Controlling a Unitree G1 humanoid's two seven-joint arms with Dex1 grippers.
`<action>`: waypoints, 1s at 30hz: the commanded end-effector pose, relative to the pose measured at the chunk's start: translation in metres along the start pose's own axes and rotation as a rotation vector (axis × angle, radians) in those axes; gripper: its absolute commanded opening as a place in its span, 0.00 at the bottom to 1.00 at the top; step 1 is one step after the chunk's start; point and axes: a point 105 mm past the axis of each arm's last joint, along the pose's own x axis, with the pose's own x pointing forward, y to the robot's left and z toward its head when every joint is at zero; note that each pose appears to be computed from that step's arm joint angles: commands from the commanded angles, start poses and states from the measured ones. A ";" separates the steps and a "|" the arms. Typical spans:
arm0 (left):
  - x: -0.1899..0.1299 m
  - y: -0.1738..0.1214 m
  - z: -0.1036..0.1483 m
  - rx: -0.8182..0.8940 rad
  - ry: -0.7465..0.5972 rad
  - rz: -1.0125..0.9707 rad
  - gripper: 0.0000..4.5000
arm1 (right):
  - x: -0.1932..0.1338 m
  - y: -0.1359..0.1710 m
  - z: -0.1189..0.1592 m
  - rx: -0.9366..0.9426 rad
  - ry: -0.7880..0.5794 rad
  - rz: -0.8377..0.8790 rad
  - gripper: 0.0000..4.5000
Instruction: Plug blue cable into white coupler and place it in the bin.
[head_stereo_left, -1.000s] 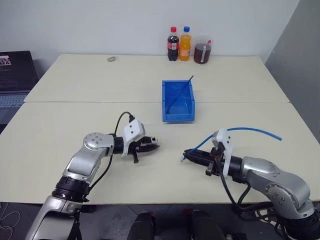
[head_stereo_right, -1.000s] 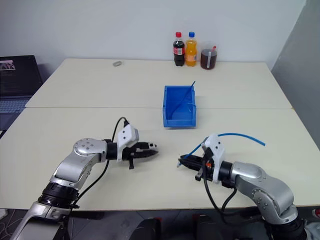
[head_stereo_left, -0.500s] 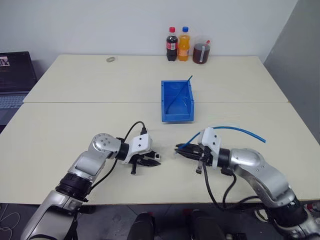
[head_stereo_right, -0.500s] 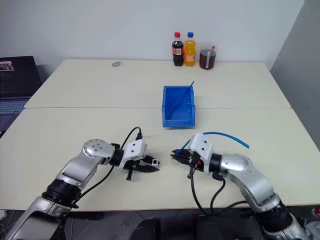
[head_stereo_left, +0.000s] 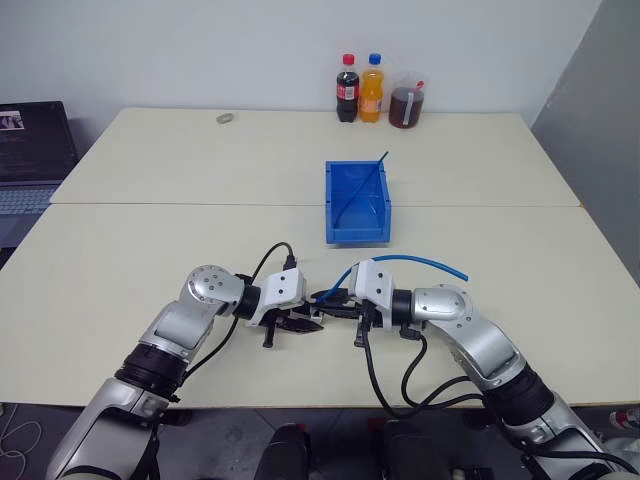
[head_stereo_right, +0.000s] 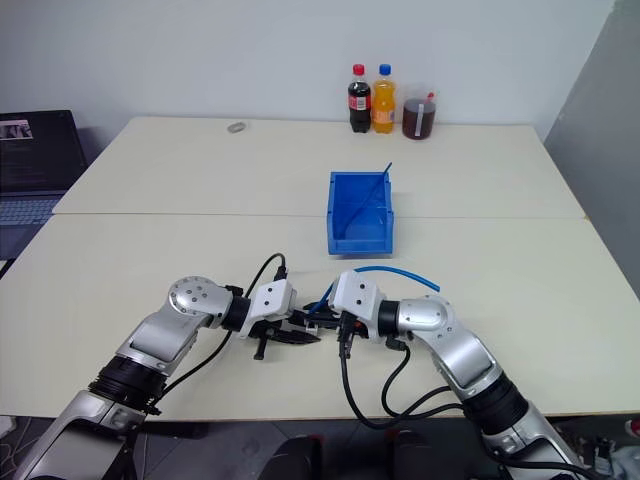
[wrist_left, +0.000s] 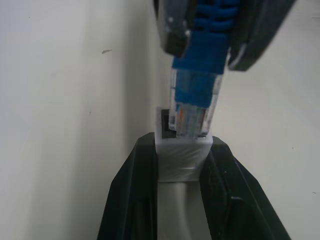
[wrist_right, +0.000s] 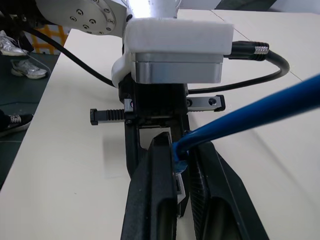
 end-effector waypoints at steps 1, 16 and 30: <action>0.003 -0.006 -0.011 -0.023 0.039 -0.030 0.18 | 0.002 0.004 0.002 -0.042 -0.007 0.031 0.01; 0.003 -0.005 -0.011 -0.021 0.041 -0.030 0.18 | 0.002 0.003 -0.012 -0.082 0.057 0.083 0.01; 0.007 -0.004 -0.009 -0.017 0.030 -0.025 0.18 | 0.017 0.012 -0.016 -0.122 0.132 0.304 0.01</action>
